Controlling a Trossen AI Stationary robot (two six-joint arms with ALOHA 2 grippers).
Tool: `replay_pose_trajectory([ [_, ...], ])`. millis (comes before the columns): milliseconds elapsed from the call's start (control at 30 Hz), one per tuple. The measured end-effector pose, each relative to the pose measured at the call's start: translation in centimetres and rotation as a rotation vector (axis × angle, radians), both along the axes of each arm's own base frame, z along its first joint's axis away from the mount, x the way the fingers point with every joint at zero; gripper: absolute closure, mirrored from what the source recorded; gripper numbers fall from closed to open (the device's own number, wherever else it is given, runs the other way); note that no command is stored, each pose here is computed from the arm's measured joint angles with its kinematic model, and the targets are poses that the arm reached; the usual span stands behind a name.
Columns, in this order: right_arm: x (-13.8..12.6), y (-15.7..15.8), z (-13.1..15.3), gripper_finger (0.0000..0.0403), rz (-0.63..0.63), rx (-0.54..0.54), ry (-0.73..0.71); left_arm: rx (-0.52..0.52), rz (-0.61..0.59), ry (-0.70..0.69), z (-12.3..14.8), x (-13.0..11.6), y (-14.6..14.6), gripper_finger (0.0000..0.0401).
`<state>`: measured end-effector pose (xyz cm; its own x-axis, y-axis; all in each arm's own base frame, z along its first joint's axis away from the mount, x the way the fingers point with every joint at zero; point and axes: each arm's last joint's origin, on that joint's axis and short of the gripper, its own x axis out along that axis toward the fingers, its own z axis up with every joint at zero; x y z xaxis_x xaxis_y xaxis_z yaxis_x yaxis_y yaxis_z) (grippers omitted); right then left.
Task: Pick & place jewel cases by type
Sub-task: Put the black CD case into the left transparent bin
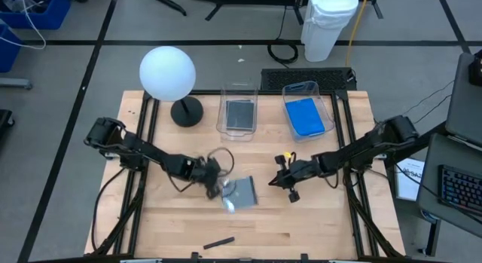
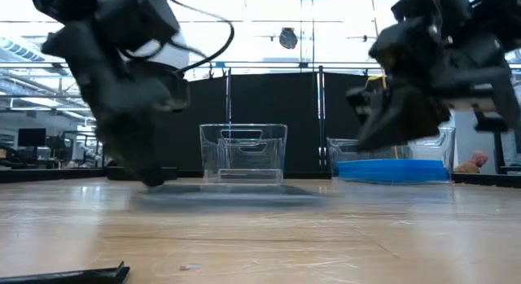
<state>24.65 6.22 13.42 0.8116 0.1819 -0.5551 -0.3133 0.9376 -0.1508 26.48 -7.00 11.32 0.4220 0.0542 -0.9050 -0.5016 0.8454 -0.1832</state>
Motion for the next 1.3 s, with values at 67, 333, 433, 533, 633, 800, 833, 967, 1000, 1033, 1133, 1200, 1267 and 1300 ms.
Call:
replay_pose_trajectory([
  [67,0.2,0.3,-1.0,0.0403,0.0,0.008,0.031,-0.089,-0.098,-0.004,0.6,0.1,-1.0,0.0392],
  [333,1.0,1.2,-4.4,0.0403,-0.013,0.041,0.087,-0.184,-0.221,0.074,1.9,0.1,-3.8,0.0398],
  [433,1.3,1.4,-4.8,0.0403,-0.005,0.052,0.097,-0.185,-0.208,0.054,2.4,0.2,-4.7,0.0397],
  [533,1.4,1.5,-4.9,0.0403,0.01,0.091,0.111,-0.185,-0.208,0.006,2.5,0.2,-5.9,0.0398],
  [633,1.3,1.7,-4.9,0.0403,0.01,0.121,0.125,-0.147,-0.189,-0.021,2.1,0.2,-6.5,0.0396],
  [800,1.1,2.1,-5.1,0.0403,-0.012,0.171,0.167,-0.157,-0.169,-0.046,0.7,1.1,-6.9,0.0395],
  [833,0.9,2.3,-5.2,0.0403,-0.022,0.185,0.188,-0.172,-0.171,-0.044,0.2,1.4,-7.0,0.0395],
  [967,0.1,3.1,-5.5,0.0403,-0.056,0.236,0.273,-0.201,-0.207,-0.084,-1.4,2.4,-7.4,0.0395],
  [1000,0.0,3.3,-5.6,0.0403,-0.067,0.252,0.29,-0.204,-0.222,-0.105,-1.7,2.7,-7.5,0.0394],
  [1033,-0.2,3.6,-5.7,0.0403,-0.075,0.267,0.306,-0.213,-0.234,-0.123,-2.0,3.1,-7.5,0.0394],
  [1133,-0.6,4.3,-5.7,0.0403,-0.082,0.299,0.336,-0.225,-0.273,-0.174,-2.5,3.7,-7.5,0.0394],
  [1200,-0.9,4.5,-5.3,0.0403,-0.074,0.297,0.35,-0.234,-0.302,-0.206,-2.6,4.0,-7.5,0.0394],
  [1267,-1.0,4.5,-4.7,0.0403,-0.096,0.294,0.332,-0.224,-0.323,-0.227,-2.6,4.2,-7.4,0.0394],
  [1300,-1.0,4.4,-4.3,0.0403,-0.104,0.295,0.319,-0.219,-0.331,-0.235,-2.6,4.3,-7.4,0.0394],
])
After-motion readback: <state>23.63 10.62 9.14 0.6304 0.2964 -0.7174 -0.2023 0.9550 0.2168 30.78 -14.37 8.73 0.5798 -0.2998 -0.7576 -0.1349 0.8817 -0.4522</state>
